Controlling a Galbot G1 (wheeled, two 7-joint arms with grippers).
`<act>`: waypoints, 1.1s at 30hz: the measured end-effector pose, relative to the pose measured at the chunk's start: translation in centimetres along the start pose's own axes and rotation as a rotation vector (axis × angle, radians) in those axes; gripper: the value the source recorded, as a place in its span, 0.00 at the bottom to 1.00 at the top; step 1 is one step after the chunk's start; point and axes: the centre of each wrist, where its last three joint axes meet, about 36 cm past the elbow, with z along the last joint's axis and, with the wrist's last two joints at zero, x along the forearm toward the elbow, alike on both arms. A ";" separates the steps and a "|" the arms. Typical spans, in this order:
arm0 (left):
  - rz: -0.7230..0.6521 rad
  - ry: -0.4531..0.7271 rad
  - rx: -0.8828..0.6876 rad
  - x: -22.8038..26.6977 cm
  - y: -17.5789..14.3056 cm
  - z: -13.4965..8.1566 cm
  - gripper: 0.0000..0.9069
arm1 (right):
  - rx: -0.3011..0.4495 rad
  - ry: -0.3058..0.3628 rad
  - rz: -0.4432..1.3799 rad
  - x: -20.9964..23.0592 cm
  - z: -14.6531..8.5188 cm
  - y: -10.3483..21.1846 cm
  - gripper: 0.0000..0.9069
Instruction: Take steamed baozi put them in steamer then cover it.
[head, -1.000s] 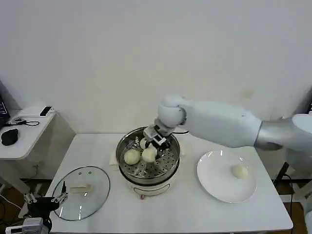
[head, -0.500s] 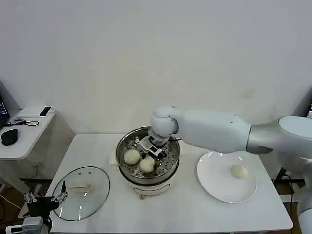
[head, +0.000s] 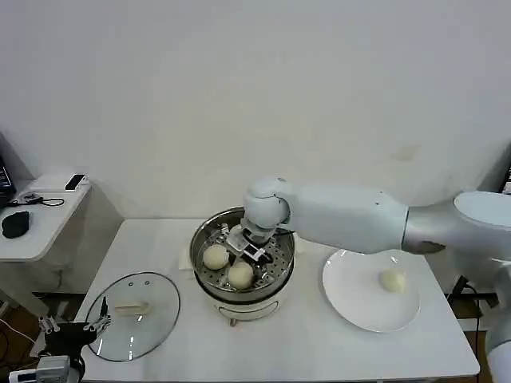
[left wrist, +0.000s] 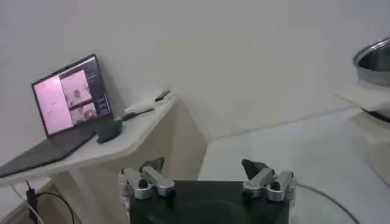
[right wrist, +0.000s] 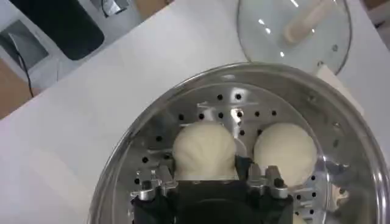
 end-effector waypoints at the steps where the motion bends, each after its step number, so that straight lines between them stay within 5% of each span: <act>1: 0.000 0.000 0.000 0.0 0.0 0.0 1.00 | 0.000 0.000 0.002 0.1 0.1 0.0 1.00; 18: 0.012 -0.015 -0.003 -0.5 0.1 -0.3 1.00 | -0.145 0.053 0.174 6.7 5.4 1.3 1.00; 33: 0.059 -0.027 -0.012 -1.2 -0.9 -0.5 1.00 | -0.481 0.166 0.245 10.8 17.2 15.3 1.00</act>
